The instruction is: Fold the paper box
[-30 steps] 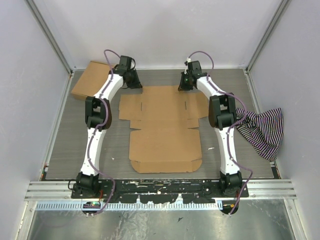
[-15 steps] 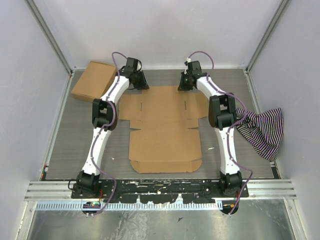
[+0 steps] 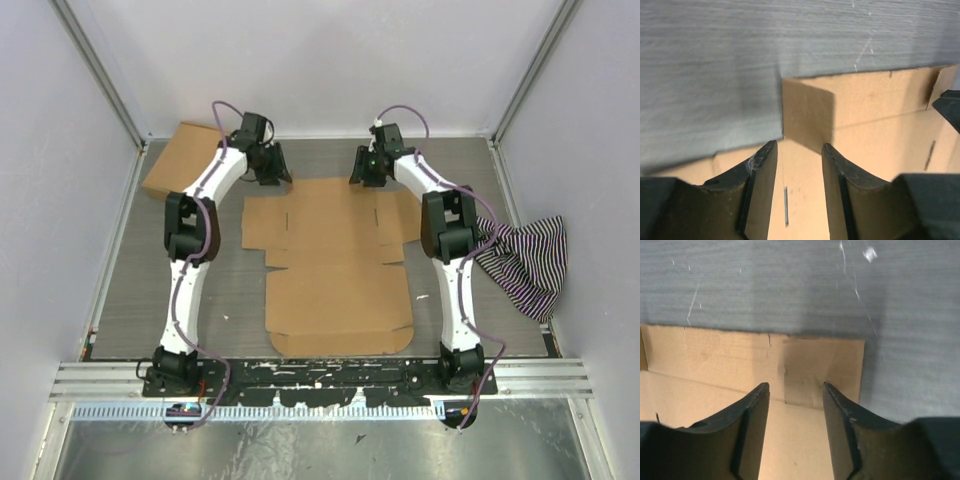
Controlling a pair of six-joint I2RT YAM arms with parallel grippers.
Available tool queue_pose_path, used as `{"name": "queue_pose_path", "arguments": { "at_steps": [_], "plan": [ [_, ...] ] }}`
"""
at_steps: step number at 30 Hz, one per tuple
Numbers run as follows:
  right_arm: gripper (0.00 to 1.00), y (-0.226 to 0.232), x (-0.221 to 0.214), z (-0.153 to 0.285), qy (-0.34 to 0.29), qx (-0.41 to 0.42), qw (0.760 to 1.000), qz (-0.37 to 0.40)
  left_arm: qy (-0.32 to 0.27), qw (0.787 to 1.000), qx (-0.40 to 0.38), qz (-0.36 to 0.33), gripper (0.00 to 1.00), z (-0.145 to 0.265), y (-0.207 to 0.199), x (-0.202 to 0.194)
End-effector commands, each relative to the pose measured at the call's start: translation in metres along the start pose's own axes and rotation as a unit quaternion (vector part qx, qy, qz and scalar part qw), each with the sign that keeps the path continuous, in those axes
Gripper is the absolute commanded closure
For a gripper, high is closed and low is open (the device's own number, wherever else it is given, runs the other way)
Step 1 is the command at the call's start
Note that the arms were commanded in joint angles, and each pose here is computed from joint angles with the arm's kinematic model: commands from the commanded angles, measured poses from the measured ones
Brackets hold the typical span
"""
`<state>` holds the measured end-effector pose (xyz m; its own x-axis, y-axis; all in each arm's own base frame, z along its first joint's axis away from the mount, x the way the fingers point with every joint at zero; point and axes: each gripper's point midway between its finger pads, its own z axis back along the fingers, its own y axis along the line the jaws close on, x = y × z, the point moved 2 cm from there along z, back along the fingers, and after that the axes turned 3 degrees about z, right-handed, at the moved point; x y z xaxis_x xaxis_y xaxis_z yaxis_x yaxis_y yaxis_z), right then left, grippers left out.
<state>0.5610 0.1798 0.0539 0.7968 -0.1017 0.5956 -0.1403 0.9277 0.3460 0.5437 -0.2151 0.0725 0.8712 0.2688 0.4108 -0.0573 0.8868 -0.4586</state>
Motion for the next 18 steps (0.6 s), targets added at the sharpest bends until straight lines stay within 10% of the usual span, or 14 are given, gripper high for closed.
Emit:
{"name": "queue_pose_path", "arguments": {
  "at_steps": [1,7,18],
  "plan": [
    [0.42,0.019,0.047,0.085,-0.069,-0.003,0.998,-0.008,-0.068,0.997,-0.027,-0.014,0.50,0.095,-0.027,0.032],
    [0.21,0.007,0.014,0.164,-0.077,-0.039,0.996,-0.027,-0.051,0.998,-0.027,0.020,0.47,0.140,-0.012,-0.024],
    [0.23,-0.039,-0.134,0.188,0.008,-0.100,0.993,-0.064,0.018,0.997,-0.028,0.075,0.48,0.147,0.039,-0.153]
  ]
}}
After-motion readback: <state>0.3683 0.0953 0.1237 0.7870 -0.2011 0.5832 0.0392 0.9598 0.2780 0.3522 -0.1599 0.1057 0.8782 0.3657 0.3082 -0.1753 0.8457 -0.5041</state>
